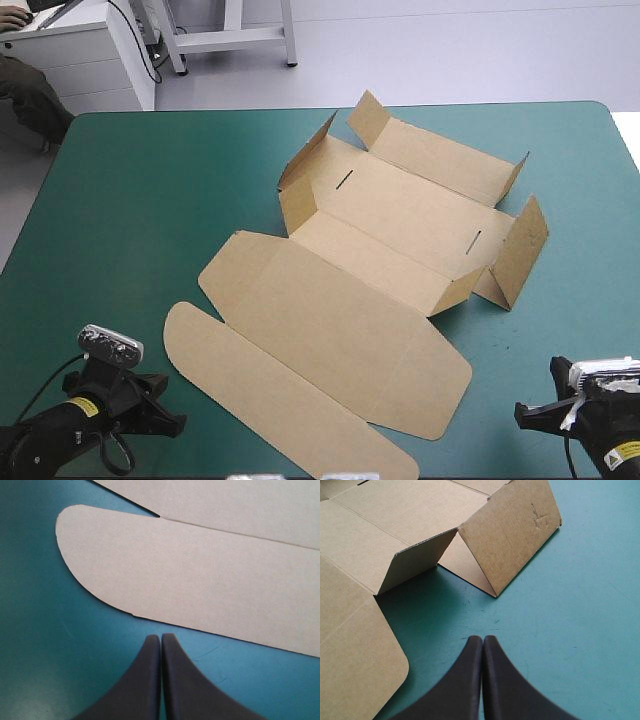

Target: Fold the box

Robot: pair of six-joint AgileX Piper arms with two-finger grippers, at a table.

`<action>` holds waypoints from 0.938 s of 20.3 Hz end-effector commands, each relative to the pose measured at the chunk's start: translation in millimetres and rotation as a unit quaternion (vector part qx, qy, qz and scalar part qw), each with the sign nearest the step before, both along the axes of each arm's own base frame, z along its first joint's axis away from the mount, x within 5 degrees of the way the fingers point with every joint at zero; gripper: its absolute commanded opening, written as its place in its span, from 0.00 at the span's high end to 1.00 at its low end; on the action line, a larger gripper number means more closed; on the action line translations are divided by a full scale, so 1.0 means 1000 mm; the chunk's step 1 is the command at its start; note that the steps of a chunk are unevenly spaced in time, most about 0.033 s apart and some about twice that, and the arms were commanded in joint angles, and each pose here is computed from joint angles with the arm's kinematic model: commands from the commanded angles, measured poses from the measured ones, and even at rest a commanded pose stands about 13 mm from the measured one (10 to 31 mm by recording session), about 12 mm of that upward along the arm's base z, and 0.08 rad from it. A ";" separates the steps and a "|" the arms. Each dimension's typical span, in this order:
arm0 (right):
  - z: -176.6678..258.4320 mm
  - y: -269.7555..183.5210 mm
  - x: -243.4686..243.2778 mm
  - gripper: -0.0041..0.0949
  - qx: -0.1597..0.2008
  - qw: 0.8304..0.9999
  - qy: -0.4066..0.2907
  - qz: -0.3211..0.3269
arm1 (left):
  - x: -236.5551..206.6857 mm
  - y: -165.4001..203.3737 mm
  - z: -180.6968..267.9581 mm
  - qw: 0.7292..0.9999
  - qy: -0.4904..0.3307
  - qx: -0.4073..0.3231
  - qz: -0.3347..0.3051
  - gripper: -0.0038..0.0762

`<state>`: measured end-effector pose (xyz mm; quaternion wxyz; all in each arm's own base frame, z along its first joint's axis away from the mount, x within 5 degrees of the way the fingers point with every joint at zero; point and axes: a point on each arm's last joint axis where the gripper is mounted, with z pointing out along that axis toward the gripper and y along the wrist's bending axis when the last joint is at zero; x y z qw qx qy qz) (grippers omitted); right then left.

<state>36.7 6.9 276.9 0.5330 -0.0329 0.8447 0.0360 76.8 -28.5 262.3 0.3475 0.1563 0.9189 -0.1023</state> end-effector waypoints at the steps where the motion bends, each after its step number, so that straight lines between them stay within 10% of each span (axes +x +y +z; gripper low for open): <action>1: 0.013 -0.001 0.004 0.98 0.002 0.999 -0.039 -0.006 | 0.006 -0.002 0.011 0.999 -0.030 -0.017 0.006 0.96; 9: 0.017 0.000 -0.002 0.90 -0.002 1.000 -0.013 -0.001 | 0.006 -0.002 0.011 0.999 -0.030 -0.017 0.006 0.96; 15: 0.036 0.005 -0.012 0.37 0.079 0.997 0.010 -0.009 | 0.006 -0.002 0.011 0.999 -0.030 -0.017 0.006 0.96; 19: 0.049 0.010 0.012 0.27 0.126 0.989 0.079 -0.014 | 0.006 -0.002 0.011 0.999 -0.030 -0.017 0.006 0.96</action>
